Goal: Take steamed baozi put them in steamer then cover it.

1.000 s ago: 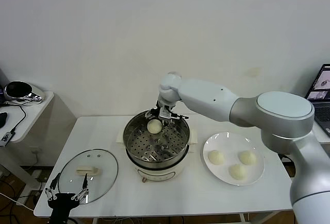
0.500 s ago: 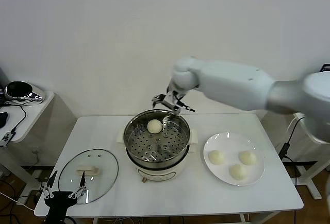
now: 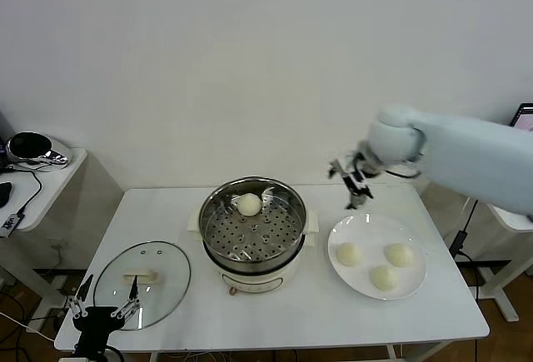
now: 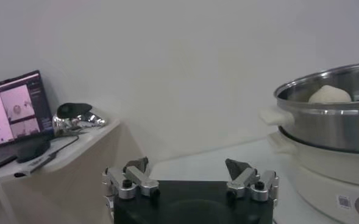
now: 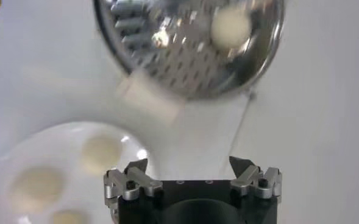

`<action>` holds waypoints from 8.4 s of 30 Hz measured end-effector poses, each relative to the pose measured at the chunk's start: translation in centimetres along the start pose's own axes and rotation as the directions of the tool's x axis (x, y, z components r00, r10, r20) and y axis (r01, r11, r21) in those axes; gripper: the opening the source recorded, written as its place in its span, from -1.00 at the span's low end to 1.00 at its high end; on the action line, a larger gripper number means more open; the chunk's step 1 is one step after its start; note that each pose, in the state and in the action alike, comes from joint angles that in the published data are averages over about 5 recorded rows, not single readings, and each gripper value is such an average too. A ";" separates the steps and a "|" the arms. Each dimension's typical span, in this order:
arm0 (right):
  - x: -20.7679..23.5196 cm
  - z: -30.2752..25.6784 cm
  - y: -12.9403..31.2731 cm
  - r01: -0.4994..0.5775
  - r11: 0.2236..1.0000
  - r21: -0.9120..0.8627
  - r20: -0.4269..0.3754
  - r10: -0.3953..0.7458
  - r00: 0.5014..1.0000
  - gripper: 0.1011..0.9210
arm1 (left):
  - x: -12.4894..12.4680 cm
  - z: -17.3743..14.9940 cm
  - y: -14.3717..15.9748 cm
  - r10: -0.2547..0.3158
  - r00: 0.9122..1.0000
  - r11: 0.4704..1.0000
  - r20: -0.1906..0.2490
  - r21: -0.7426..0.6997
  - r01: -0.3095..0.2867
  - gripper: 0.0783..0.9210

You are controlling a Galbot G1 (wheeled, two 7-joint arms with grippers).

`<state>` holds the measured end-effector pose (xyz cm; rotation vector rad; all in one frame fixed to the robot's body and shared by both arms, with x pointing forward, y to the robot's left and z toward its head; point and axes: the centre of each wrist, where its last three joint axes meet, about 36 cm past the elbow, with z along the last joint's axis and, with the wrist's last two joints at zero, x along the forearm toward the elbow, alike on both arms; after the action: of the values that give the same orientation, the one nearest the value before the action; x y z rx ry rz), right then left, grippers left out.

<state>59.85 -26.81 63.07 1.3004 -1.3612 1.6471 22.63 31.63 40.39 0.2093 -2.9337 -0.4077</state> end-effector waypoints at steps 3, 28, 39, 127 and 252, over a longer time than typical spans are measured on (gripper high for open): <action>-1.6 1.0 1.3 0.032 0.999 -0.020 -0.003 -0.032 0.999 0.76 | 0.0 0.1 0.0 -0.002 1.000 1.000 -0.004 0.000 0.002 0.77; -14.2 2.0 3.6 0.149 0.988 -0.048 0.038 -0.147 0.988 0.76 | 0.5 0.5 0.4 -0.020 1.000 1.000 -0.018 -0.011 0.020 0.77; -17.4 2.4 4.0 0.158 0.984 -0.081 0.028 -0.157 0.987 0.70 | 0.4 0.5 0.6 -0.025 1.000 1.000 -0.018 -0.013 0.025 0.77; -9.4 -30.7 -10.2 0.083 0.987 -0.138 0.147 -0.063 0.987 0.34 | -0.9 0.5 -0.5 -0.007 1.000 1.000 0.018 0.021 0.007 0.77; 2.4 1.1 -4.3 -0.061 0.998 -0.003 0.123 0.061 0.991 0.11 | -0.2 0.5 0.4 -0.018 1.000 1.000 0.009 -0.017 0.018 0.77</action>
<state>63.30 -27.01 66.72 1.3931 -1.4863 1.6316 22.69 32.17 39.97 0.2320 -2.9382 -0.4375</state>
